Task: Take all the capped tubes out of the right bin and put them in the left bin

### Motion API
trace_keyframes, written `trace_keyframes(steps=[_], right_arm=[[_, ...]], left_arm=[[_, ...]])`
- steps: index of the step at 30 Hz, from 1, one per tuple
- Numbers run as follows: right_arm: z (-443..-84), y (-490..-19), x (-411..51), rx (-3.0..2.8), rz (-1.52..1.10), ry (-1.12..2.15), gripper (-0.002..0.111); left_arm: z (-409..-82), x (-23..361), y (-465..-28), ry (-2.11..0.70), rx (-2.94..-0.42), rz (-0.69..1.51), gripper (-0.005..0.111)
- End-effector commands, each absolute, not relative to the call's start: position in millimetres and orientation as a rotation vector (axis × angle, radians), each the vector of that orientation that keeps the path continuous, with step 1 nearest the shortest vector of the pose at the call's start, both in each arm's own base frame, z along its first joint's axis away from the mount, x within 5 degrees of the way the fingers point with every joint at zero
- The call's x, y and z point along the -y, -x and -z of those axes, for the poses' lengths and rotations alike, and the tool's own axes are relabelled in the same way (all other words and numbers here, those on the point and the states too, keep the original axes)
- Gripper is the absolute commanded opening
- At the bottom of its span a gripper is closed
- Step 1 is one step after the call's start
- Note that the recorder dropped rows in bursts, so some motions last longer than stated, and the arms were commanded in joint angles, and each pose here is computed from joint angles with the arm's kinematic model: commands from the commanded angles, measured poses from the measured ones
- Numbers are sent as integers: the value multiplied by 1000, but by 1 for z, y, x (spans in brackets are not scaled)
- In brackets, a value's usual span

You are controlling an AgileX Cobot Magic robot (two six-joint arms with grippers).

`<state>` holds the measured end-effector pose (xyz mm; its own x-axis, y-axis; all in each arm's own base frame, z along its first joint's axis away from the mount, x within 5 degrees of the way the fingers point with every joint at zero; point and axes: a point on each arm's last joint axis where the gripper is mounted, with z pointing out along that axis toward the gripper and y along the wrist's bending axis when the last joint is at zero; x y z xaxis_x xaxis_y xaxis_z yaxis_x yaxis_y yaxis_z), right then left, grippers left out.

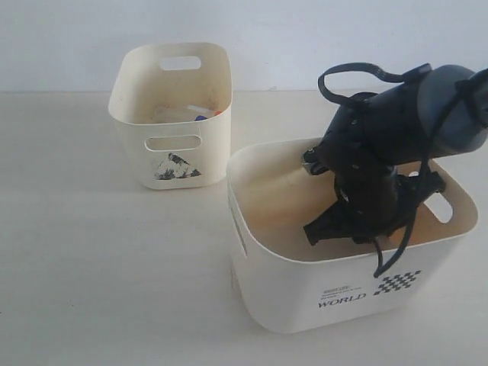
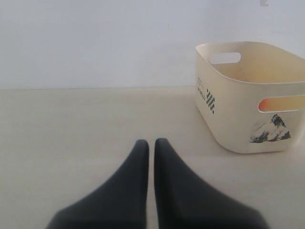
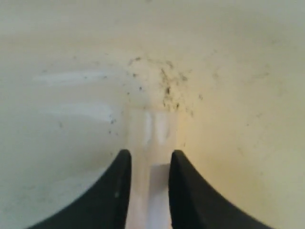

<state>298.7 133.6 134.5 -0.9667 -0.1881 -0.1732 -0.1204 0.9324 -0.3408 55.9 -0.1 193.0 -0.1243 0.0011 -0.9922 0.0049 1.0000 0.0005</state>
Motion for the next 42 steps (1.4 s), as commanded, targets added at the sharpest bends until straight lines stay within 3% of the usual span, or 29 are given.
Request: trace_keyframes(steps=[1, 18, 34, 38, 39, 41, 42], right_arm=[[-123, -298, -146, -2911, 294, 136, 0], [-145, -310, -154, -2922, 278, 16, 0], [-246, -299, -147, -2682, 71, 25, 0], [-250, -292, -143, -2698, 104, 64, 0], [-247, -291, -142, -2707, 110, 67, 3], [-234, -288, -141, -2723, 109, 84, 21], [-220, -287, -142, -2749, 116, 95, 41]], left_arm=[[-194, 0, -56, 6, -1694, 14, 4], [-194, 0, -56, 6, -1692, 14, 4], [-194, 0, -56, 6, -1694, 14, 4], [-194, 0, -56, 6, -1694, 14, 4], [-194, 0, -56, 6, -1694, 14, 4], [-194, 0, -56, 6, -1694, 14, 4], [-194, 0, -56, 6, -1692, 14, 4]])
